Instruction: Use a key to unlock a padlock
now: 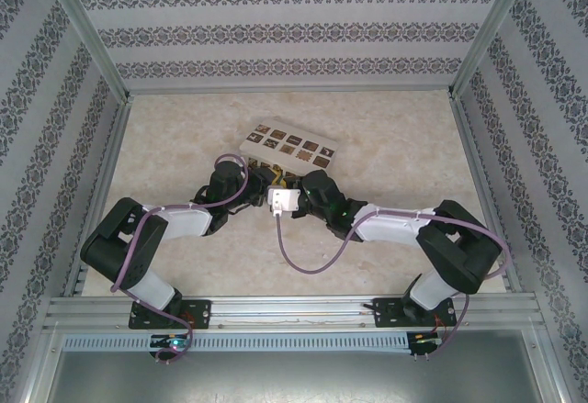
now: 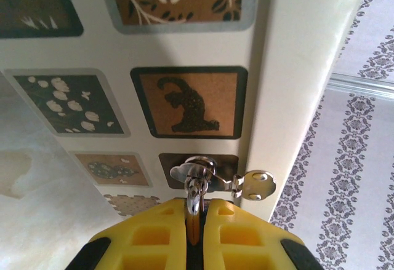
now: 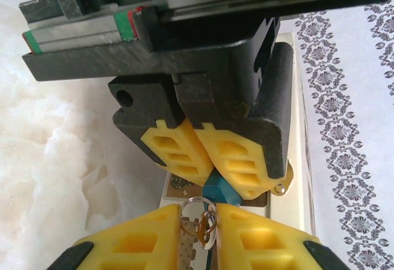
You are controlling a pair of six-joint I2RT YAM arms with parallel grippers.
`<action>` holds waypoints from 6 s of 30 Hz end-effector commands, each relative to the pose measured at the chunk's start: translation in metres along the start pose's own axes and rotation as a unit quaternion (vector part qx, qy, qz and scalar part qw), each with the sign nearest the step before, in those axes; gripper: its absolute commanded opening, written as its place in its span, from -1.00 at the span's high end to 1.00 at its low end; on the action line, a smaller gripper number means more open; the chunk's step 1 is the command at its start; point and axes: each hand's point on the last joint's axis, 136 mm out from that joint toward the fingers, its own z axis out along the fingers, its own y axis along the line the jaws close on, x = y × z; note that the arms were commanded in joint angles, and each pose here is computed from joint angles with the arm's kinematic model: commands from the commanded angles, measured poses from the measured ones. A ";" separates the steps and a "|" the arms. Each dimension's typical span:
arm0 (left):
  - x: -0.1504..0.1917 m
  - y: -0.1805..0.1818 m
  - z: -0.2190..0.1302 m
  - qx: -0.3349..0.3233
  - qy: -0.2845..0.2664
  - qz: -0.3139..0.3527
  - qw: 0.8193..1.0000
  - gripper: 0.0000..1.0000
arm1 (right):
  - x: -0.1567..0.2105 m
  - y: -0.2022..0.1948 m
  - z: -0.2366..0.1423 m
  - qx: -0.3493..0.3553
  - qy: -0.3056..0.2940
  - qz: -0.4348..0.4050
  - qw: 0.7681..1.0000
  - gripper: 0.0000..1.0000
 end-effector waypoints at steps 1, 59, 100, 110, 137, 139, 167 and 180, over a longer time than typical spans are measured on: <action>0.006 -0.036 -0.004 0.050 0.007 0.021 0.998 1.00 | -0.003 -0.014 0.005 0.021 0.000 0.012 1.000 0.67; -0.016 -0.062 -0.093 -0.145 -0.140 0.368 0.908 -0.16 | 0.115 0.058 -0.055 0.007 0.005 0.682 0.732 1.00; -0.030 0.066 -0.010 -0.235 0.094 0.286 0.924 -0.21 | 0.109 -0.051 -0.003 -0.072 -0.098 0.725 0.678 -0.40; -0.035 0.018 -0.034 -0.195 0.044 0.316 0.927 -0.29 | 0.110 -0.023 -0.029 -0.077 -0.085 0.755 0.646 -0.40; -0.026 -0.033 0.043 -0.131 0.139 0.355 0.915 0.36 | 0.089 -0.007 0.023 -0.164 -0.104 0.778 0.597 -0.45; -0.026 -0.027 0.046 -0.135 0.143 0.350 0.916 0.38 | 0.085 -0.005 0.025 -0.172 -0.107 0.776 0.597 -0.44; -0.025 -0.001 0.048 -0.162 0.148 0.335 0.916 0.47 | 0.071 0.017 0.021 -0.206 -0.122 0.758 0.606 0.24; -0.024 0.006 0.046 -0.173 0.148 0.333 0.915 0.48 | 0.080 0.020 0.021 -0.184 -0.107 0.766 0.606 0.80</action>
